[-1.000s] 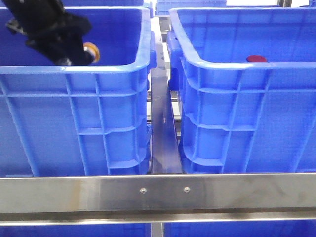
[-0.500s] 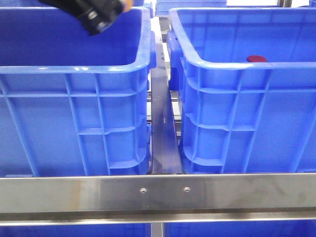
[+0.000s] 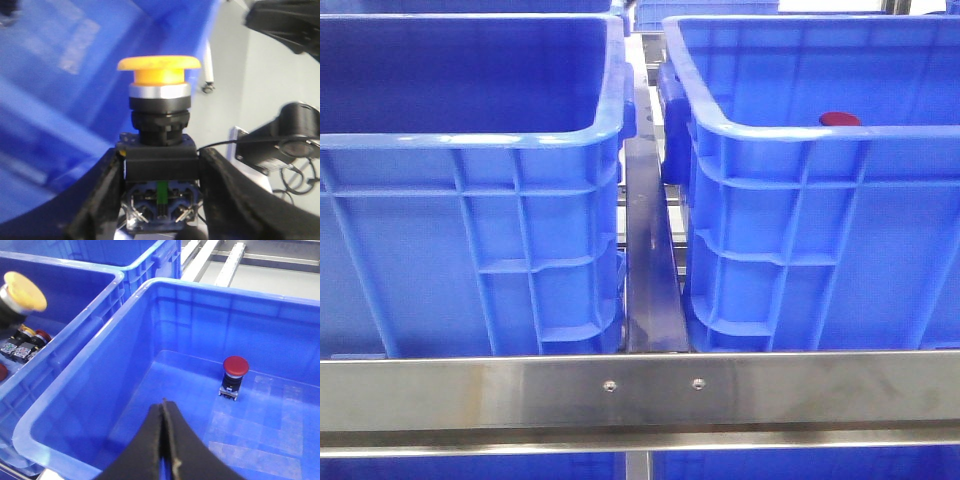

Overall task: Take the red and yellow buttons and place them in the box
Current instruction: 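Carry the yellow button with the left gripper toward the right gripper, then close the right gripper on the yellow button's cap held by the left gripper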

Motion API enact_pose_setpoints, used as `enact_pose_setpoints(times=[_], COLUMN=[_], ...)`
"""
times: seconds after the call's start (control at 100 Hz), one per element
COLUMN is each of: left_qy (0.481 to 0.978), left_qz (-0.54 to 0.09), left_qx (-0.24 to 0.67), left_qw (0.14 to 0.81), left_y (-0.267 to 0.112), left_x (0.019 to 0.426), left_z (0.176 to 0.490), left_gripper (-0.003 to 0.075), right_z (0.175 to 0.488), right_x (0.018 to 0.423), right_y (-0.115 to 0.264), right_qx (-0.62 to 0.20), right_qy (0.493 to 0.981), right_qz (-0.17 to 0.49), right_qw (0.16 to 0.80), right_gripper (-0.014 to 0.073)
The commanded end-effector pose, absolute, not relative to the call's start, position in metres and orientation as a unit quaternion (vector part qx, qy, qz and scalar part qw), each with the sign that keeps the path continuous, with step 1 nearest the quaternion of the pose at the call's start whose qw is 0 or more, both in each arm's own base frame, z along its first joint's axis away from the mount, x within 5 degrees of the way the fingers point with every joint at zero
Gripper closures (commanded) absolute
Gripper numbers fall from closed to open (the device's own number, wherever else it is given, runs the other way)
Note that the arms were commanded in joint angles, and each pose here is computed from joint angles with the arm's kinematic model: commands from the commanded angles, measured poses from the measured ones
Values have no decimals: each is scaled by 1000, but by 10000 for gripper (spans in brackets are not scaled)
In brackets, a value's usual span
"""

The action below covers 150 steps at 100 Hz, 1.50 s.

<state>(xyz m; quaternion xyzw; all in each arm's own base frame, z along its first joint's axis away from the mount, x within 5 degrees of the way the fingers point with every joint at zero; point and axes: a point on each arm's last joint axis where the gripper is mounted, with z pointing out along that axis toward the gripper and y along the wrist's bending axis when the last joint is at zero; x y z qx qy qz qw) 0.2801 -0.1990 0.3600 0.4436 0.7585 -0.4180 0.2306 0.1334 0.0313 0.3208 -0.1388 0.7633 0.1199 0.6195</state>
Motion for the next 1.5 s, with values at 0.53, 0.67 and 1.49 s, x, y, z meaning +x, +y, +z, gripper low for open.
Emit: enact_pose_setpoints(times=[0.53,0.67,1.49], left_qy=[686,686,686], left_qz=[-492,-492,-492], left_qx=[489,489,488], left_qw=[221,221,222], left_y=[-232,-232,-232], left_x=[235,235,235], left_z=[393,393,393], left_gripper=[479,479,479], right_z=[331,331,381], right_x=[133,133,156], right_y=[30,30,65], right_qx=[-122,-119,-31], right_qy=[751,750,717], right_qz=[127,129,497], right_qw=[637,637,488], right_gripper=[664,664,-36])
